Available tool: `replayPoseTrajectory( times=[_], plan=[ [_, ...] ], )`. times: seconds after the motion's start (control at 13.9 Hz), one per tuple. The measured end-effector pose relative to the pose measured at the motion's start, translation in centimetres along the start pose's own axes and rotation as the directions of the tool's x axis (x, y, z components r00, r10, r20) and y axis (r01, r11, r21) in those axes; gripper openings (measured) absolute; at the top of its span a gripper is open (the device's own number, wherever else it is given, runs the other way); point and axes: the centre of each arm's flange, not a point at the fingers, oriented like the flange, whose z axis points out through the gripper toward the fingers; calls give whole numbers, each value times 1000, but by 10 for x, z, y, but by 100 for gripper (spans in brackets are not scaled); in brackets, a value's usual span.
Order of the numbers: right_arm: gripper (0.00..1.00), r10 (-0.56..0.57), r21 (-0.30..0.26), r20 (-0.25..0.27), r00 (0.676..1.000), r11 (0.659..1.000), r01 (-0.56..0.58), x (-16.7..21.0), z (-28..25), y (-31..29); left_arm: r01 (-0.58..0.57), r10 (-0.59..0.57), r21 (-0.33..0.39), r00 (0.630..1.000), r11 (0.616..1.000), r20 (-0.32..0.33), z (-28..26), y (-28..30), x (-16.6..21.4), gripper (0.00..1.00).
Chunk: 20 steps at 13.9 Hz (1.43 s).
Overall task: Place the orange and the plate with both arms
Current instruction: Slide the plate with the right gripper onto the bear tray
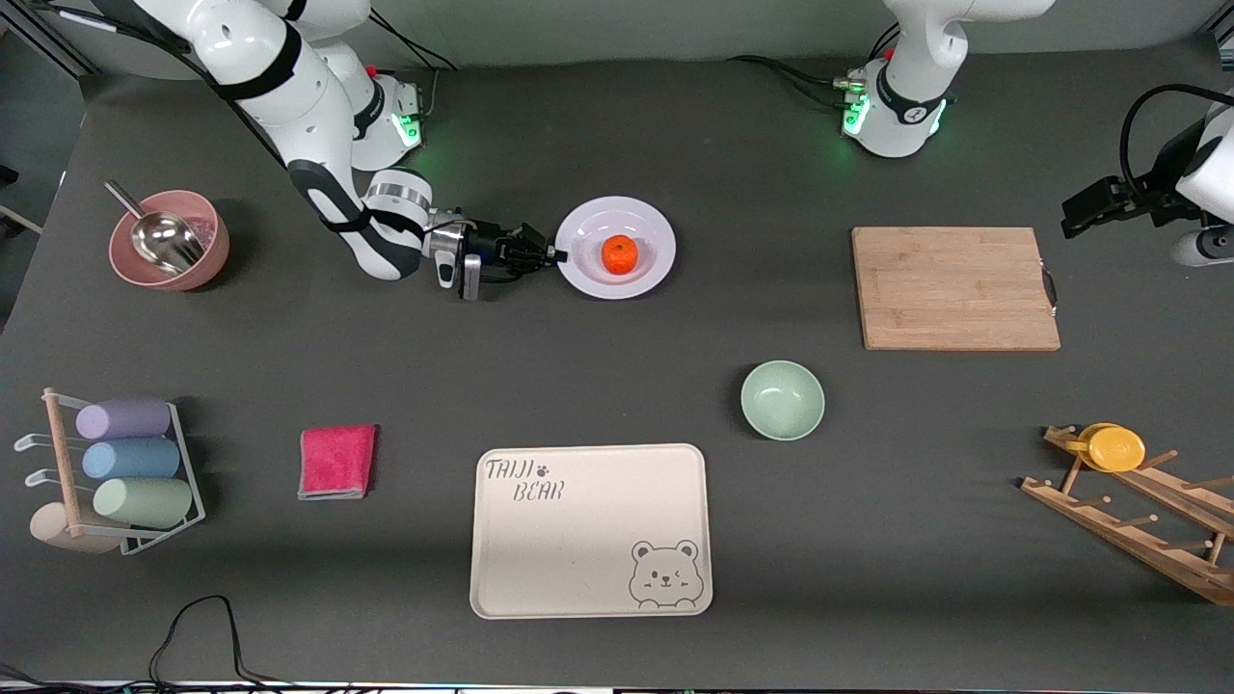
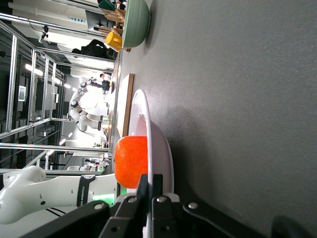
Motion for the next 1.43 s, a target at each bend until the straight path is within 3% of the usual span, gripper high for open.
replayPoseTrajectory(
  times=[0.29, 0.57, 0.79, 1.0, 1.29, 1.43],
  plan=[
    [4, 9, 23, -13, 1000, 1000, -9, 5, 2, -3, 19, -19, -4, 1000, 1000, -12, 0, -11, 3, 100],
    [4, 99, 73, -51, 994, 993, -95, 34, 1, -22, 17, -17, -4, 1000, 1000, -18, 2, -11, 6, 100],
    [4, 161, 130, -73, 984, 980, -151, 67, -6, -64, 11, -11, -7, 1000, 1000, -19, 3, -20, 8, 100],
    [4, 214, 180, -48, 976, 963, -202, 99, -24, -117, 11, -11, -11, 1000, 1000, -18, 4, -34, 9, 100],
    [4, 218, 185, -39, 975, 961, -207, 120, -56, -163, 11, -12, -13, 1000, 1000, -25, 4, -37, 10, 100],
    [4, 194, 143, -12, 981, 971, -190, 132, -72, -157, 11, -11, -13, 1000, 1000, -25, 4, -37, 10, 100]
  ],
)
